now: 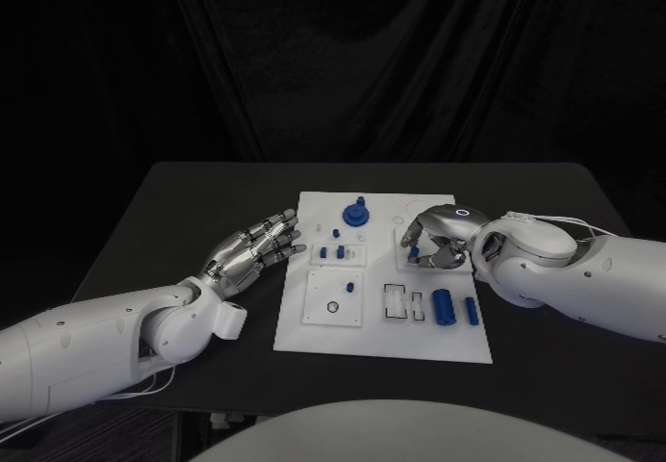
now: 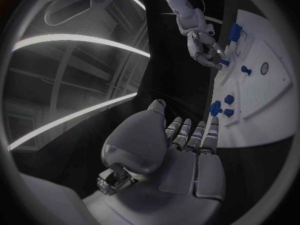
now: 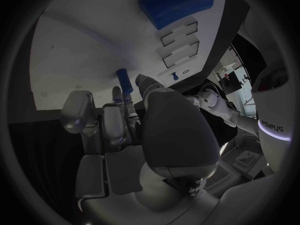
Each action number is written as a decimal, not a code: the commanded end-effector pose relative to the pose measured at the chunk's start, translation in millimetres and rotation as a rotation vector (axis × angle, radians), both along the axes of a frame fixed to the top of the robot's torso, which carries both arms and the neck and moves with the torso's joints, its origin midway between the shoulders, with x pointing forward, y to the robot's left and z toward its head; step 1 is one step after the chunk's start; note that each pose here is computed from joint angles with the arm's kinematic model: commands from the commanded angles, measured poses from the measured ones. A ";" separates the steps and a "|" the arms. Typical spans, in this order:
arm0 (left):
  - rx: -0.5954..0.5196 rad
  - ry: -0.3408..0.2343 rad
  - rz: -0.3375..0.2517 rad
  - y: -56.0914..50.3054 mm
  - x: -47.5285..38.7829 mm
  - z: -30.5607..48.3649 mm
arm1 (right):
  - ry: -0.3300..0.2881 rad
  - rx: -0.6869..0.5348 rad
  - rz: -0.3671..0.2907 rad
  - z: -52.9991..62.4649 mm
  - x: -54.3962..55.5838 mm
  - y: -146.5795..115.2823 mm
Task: Assemble the parts on the task board
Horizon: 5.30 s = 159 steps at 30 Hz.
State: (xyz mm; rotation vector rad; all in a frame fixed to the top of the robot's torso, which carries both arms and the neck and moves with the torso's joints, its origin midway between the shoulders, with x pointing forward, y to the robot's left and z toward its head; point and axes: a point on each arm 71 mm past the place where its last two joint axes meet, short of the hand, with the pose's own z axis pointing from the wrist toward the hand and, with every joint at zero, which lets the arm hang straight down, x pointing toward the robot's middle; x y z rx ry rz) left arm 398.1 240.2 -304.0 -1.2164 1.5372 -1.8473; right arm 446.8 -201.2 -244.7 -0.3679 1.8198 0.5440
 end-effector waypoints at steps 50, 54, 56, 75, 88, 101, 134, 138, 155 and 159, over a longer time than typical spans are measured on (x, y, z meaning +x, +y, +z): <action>-0.049 -0.038 0.020 0.6 -5.5 -4.9 | -0.130 0.080 0.021 8.0 -11.1 0.4; -0.049 -0.036 0.018 0.1 -5.5 -5.5 | -0.152 0.093 0.030 21.6 -10.8 5.3; -0.050 -0.035 0.017 -0.3 -5.5 -5.7 | -0.157 0.096 0.039 28.0 -11.3 9.7; -0.072 -0.046 0.008 -2.8 -5.5 -5.0 | -0.107 0.097 0.331 22.6 -54.9 113.8; -0.073 -0.048 0.011 -0.8 -5.9 -4.5 | -0.060 0.080 0.409 -5.3 -69.3 146.9; -0.076 -0.047 0.007 -2.9 -5.7 -4.8 | -0.049 0.045 0.402 -14.8 -67.7 146.4; -0.075 -0.040 0.001 -3.5 -5.7 -5.5 | -0.015 0.021 0.375 -28.1 -69.8 142.9; -0.074 -0.039 0.000 -3.8 -5.5 -5.8 | -0.015 0.017 0.366 -28.8 -68.7 141.8; -0.071 -0.033 -0.004 -4.5 -5.3 -7.0 | -0.020 0.015 0.346 -29.3 -66.6 139.0; -0.071 -0.031 -0.005 -4.4 -5.4 -7.3 | -0.019 0.015 0.346 -29.4 -66.7 139.1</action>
